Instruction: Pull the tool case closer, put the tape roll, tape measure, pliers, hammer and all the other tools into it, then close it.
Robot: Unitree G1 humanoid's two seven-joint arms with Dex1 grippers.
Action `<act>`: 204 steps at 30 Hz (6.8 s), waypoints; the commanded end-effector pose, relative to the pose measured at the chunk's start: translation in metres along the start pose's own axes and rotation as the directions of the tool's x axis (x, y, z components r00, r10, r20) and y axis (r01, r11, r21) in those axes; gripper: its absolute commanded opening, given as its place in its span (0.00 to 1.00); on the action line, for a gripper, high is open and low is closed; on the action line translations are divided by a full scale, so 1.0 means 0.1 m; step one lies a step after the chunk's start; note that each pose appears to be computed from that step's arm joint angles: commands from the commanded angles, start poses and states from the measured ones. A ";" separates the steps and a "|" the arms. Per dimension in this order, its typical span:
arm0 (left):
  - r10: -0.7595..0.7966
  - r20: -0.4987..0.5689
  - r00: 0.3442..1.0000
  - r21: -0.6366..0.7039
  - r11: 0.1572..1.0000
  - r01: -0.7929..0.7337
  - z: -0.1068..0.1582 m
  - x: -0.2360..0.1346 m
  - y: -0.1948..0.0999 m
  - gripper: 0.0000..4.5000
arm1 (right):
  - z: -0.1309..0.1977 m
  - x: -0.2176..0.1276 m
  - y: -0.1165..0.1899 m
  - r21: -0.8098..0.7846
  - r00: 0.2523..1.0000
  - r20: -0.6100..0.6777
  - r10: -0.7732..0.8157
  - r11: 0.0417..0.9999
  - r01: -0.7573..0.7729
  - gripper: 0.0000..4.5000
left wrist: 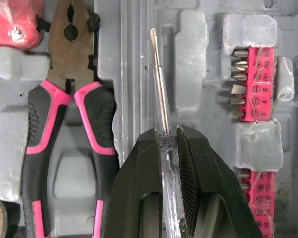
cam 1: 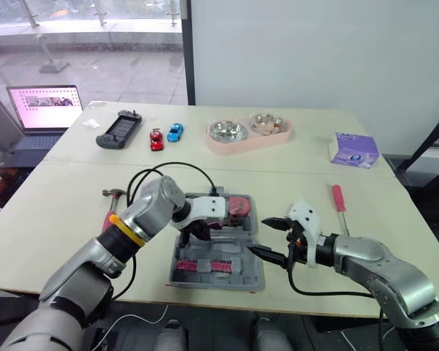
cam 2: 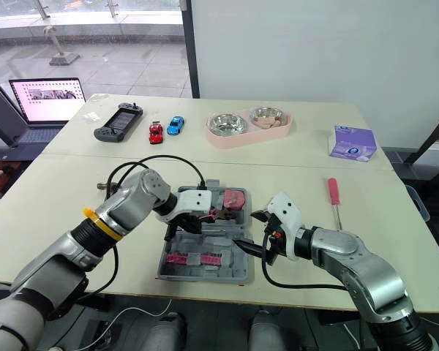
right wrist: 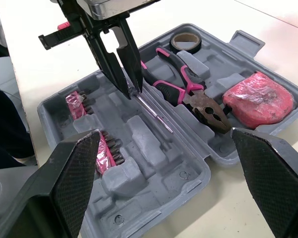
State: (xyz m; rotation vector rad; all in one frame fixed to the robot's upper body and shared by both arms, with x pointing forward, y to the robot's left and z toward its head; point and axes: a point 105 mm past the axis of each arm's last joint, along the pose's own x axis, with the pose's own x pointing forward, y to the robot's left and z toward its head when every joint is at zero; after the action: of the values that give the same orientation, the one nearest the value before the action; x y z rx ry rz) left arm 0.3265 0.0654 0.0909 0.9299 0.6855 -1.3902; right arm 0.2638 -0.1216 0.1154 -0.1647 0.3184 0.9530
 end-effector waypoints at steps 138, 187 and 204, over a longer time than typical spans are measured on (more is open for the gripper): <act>0.240 0.513 0.824 -0.173 0.969 -0.174 -0.10 -0.97 0.13 0.01 | 0.09 -0.20 -0.10 -0.017 0.999 0.029 -0.040 0.999 0.040 1.00; 0.917 -0.152 0.368 -0.853 0.066 -0.518 -2.27 -1.57 -1.18 0.99 | 0.04 -0.86 -0.52 0.005 0.984 0.082 -0.159 0.987 0.159 1.00; 0.863 -0.423 0.276 -0.813 -0.227 -0.536 -2.26 -1.31 0.16 0.99 | 0.43 -0.12 -0.11 -0.117 0.968 0.149 0.204 0.975 -0.188 1.00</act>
State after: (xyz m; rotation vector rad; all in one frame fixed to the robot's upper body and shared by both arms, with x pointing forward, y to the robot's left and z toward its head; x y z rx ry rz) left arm 0.3534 0.3192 0.0940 -0.0334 0.3229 0.1658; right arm 0.2777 -0.1300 0.1510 -0.1316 0.1792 1.1530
